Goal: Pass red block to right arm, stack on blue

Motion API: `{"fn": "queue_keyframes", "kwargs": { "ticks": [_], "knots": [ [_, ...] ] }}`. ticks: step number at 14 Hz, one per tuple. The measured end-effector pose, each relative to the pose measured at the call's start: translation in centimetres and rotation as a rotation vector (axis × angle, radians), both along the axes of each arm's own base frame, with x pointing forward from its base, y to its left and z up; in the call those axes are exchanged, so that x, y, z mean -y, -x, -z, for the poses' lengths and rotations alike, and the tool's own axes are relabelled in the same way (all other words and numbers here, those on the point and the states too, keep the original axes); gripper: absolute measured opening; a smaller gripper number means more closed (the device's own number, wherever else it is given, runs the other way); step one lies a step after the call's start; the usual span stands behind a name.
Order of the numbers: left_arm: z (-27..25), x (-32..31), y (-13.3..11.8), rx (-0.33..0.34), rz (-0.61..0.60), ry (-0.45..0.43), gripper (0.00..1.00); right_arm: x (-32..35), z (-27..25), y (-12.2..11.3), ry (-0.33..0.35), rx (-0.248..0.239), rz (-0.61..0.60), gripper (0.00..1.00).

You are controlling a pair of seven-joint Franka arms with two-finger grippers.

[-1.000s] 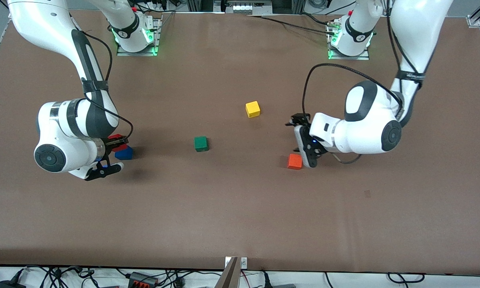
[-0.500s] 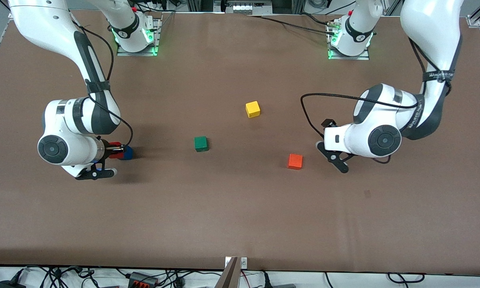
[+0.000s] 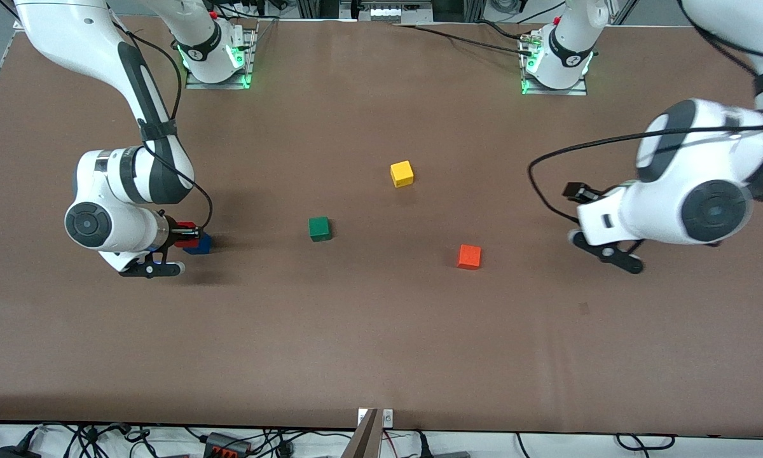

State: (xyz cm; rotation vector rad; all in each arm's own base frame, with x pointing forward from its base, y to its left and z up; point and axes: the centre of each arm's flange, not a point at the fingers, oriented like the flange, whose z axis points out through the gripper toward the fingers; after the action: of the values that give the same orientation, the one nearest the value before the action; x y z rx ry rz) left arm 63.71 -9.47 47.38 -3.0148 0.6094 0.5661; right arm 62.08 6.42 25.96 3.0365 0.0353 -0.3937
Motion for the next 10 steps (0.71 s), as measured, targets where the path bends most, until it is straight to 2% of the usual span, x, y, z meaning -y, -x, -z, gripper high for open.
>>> {"fn": "queue_keyframes", "kwargs": {
  "ticks": [2,4,7,9,10],
  "knots": [
    [-3.5,-2.8,0.4,0.062,-0.052,-0.025,1.00,0.1,0.6,0.5,0.002,-0.015,0.001,0.56],
    [-7.3,-5.4,1.3,0.160,-0.112,-0.047,1.00,0.1,1.1,0.7,0.003,-0.025,0.001,0.56],
    [-10.6,-7.8,4.7,0.290,-0.192,-0.018,1.00,0.1,1.2,0.7,0.004,-0.025,0.000,0.56],
    [-12.1,-8.1,6.7,0.396,-0.203,-0.003,1.00,0.1,1.3,0.7,0.004,-0.023,0.000,0.56],
    [-12.5,-8.0,7.5,0.428,-0.201,0.003,1.00,0.2,1.4,0.7,0.004,-0.022,0.001,0.56]
  ]
}}
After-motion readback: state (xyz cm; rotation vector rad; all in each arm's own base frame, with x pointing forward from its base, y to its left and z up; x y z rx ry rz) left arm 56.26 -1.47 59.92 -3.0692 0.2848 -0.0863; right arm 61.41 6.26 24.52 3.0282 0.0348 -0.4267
